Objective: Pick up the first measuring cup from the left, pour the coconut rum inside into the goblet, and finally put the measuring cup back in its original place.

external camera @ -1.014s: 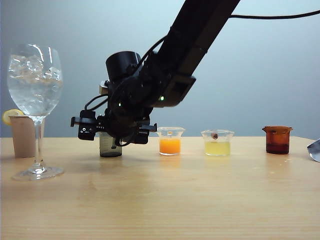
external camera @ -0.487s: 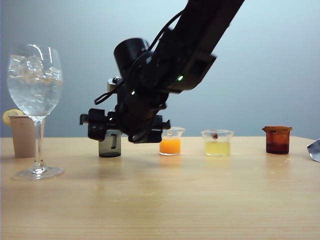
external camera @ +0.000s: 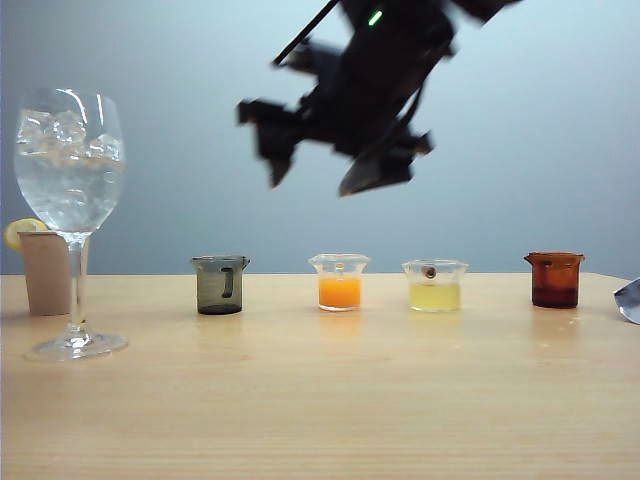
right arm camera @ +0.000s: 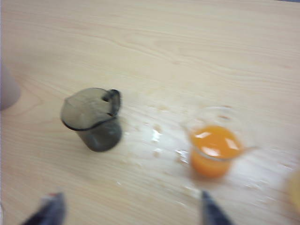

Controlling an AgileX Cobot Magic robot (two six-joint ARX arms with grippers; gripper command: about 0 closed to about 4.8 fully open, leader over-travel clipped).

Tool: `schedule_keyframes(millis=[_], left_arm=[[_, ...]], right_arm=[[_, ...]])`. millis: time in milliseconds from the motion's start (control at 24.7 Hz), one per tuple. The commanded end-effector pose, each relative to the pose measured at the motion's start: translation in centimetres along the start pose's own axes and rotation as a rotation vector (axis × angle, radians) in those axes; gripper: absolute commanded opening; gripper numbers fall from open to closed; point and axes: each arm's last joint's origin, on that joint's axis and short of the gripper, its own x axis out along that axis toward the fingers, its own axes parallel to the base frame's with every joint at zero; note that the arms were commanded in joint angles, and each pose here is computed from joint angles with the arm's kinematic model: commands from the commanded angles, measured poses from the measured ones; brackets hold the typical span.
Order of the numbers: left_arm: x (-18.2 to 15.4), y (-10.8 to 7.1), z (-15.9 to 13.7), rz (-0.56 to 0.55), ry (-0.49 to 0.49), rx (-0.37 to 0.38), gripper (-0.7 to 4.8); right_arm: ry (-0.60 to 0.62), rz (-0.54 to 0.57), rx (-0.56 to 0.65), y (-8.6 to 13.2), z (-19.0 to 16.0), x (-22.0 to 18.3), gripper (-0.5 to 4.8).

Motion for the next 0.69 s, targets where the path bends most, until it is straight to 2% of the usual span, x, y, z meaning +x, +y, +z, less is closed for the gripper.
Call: schedule_keyframes(millis=[41, 81, 162, 203, 243, 284, 689], left_arm=[[-0.1, 0.0, 0.2, 0.004, -0.012, 0.001, -0.04], [-0.1, 0.0, 0.2, 0.004, -0.012, 0.001, -0.04], [-0.1, 0.0, 0.2, 0.004, -0.011, 0.001, -0.04], [-0.1, 0.0, 0.2, 0.004, -0.012, 0.001, -0.04], [-0.1, 0.0, 0.2, 0.004, -0.012, 0.001, -0.04], [-0.1, 0.0, 0.2, 0.004, -0.012, 0.001, -0.04], [-0.1, 0.0, 0.2, 0.004, -0.012, 0.0, -0.04]], right_arm=[[-0.049, 0.017, -0.004, -1.0, 2.4, -3.0, 3.32], [-0.065, 0.016, -0.016, -1.2, 2.9, -3.8, 3.19], [-0.089, 0.016, -0.043, -1.7, 4.0, -5.7, 2.38], [-0.093, 0.016, -0.066, -1.9, 4.5, -7.2, 1.43], [-0.088, 0.013, -0.086, -2.2, 5.0, -8.8, 0.19], [-0.084, 0.012, -0.101, -2.4, 5.1, -9.7, -0.1], [-0.077, 0.05, -0.122, -4.7, 6.1, -17.3, -0.08]])
